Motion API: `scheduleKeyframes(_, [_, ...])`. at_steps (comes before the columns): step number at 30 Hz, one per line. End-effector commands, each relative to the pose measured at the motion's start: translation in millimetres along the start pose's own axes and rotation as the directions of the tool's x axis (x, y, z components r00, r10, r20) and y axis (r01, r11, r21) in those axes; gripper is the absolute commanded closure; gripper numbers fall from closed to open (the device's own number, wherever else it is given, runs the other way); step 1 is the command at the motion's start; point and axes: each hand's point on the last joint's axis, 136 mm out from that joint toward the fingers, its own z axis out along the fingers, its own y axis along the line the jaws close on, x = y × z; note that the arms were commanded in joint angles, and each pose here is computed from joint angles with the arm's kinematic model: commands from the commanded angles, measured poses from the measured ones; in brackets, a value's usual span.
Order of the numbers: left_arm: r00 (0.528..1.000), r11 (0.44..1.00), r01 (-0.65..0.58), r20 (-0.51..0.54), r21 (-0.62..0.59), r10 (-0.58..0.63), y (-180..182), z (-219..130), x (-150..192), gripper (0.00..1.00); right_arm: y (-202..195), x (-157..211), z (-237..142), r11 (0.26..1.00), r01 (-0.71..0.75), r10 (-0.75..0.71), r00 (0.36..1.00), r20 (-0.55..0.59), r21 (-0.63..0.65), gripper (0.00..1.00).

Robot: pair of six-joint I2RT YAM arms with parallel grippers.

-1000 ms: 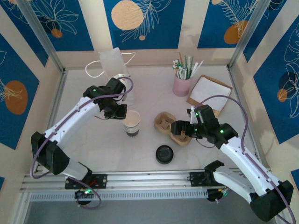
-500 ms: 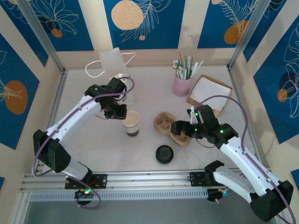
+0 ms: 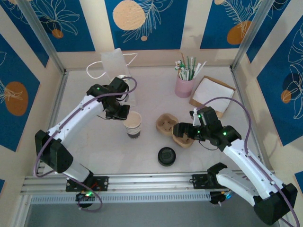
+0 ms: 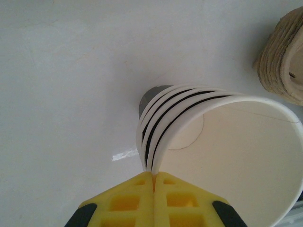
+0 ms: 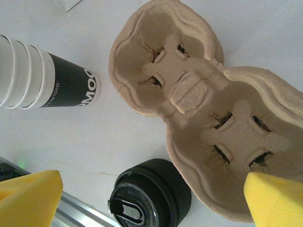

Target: Pack the takeout coffee

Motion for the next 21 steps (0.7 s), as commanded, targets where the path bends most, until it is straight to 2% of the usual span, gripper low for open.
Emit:
scheduleKeyframes(1, [1.0,1.0,-0.016,0.009,0.01,0.016,-1.6,-12.6,-2.3,1.0,-0.3,2.9,-0.1,1.0,-0.005,0.005,1.0,-0.002,-0.006,0.01])
scheduleKeyframes(16, [0.999,0.995,0.04,0.027,0.094,-0.042,1.0,-24.5,-8.1,1.0,7.9,1.8,3.1,0.999,-0.007,0.006,1.0,-0.013,-0.046,0.01])
scheduleKeyframes(21, [0.996,0.98,0.08,0.03,0.184,-0.087,-2.8,-30.4,-8.6,1.0,17.7,-0.7,6.0,0.998,0.005,-0.007,1.0,-0.027,-0.068,0.01])
